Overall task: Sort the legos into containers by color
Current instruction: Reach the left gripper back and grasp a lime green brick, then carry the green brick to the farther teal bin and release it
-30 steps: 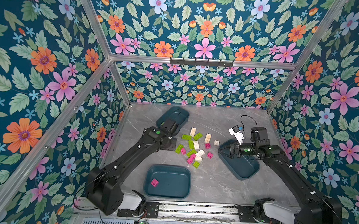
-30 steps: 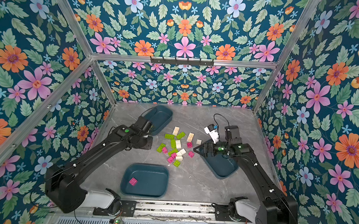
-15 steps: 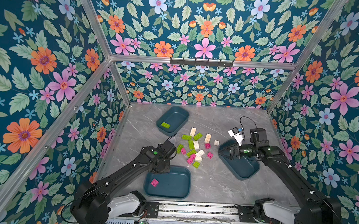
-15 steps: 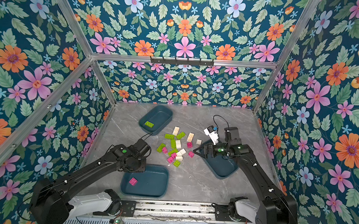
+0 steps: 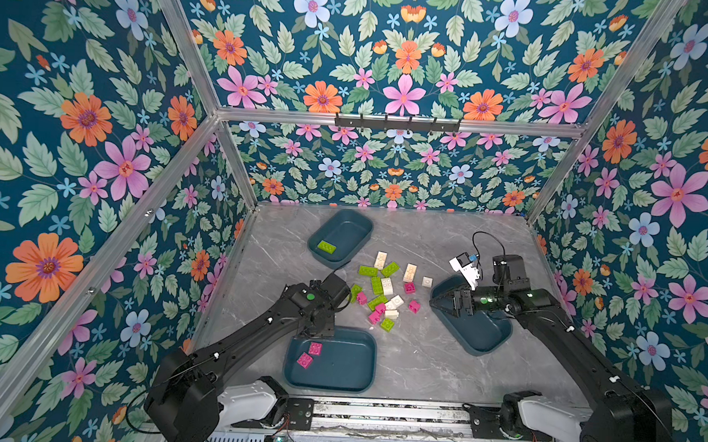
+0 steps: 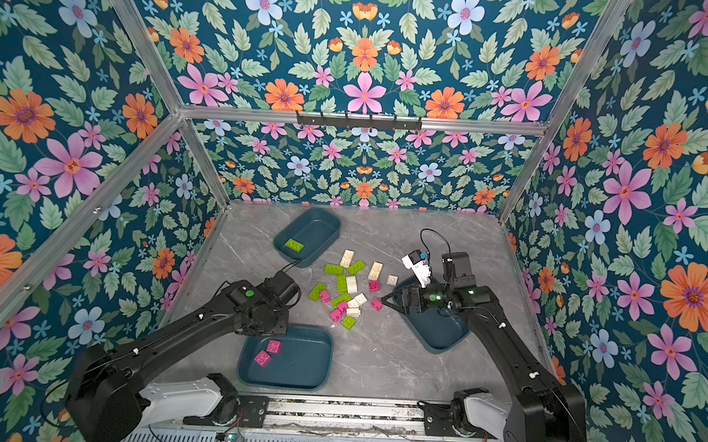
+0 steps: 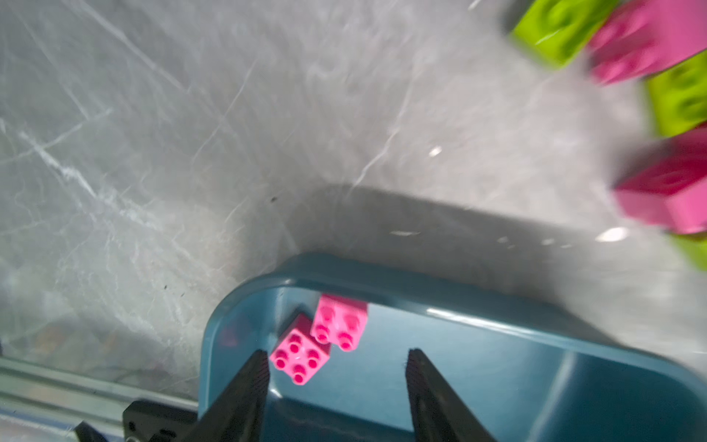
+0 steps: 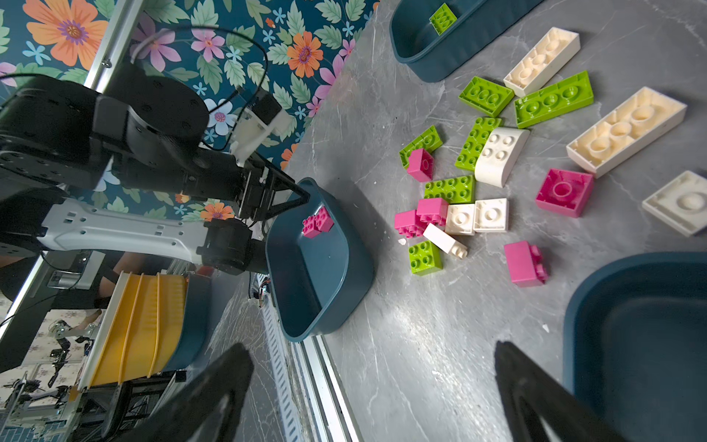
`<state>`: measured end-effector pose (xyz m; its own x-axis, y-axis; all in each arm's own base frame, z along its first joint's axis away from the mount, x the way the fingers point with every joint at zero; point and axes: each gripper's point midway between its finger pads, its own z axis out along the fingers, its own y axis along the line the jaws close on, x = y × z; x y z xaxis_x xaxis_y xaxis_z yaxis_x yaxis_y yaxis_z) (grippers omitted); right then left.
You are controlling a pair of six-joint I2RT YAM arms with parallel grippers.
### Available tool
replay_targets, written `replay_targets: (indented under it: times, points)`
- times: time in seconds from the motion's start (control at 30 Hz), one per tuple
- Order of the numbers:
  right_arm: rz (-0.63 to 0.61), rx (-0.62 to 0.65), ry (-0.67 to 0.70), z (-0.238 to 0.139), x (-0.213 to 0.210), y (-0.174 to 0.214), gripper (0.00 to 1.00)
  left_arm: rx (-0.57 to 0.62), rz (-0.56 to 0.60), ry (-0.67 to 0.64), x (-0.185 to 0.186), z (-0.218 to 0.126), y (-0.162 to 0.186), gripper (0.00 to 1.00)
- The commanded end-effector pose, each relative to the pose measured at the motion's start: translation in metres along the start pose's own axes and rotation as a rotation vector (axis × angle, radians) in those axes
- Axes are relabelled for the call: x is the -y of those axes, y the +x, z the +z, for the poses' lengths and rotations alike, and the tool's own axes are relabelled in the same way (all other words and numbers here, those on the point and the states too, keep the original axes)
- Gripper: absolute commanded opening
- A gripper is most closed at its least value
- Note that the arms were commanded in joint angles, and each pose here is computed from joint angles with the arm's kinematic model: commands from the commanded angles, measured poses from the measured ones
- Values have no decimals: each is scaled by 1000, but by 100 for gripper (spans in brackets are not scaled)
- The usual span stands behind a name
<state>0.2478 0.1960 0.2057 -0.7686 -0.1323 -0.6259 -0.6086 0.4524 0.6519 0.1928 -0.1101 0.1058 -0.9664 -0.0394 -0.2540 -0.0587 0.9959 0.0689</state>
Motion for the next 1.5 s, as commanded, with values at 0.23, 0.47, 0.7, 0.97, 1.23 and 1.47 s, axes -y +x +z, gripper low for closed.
replay_targets:
  times: [0.23, 0.47, 0.7, 0.97, 1.23, 1.47]
  points:
    - [-16, 8, -8, 0, -2, -7, 99, 82, 144, 106, 68, -3, -64, 66]
    - [-22, 7, 2, -2, -2, -5, 99, 68, 315, 65, 85, 45, -79, 67]
    - [-16, 3, 10, -1, 0, -2, 99, 90, 407, 57, 93, 73, -96, 67]
    - [-17, 2, 23, -3, 0, -1, 99, 85, 434, 47, 88, 97, -107, 66]
    - [-14, 2, 31, -3, 1, 0, 99, 90, 433, 87, 98, 111, -117, 63]
    - [-21, -2, 36, -5, -1, -2, 99, 78, 415, 108, 99, 115, -118, 32]
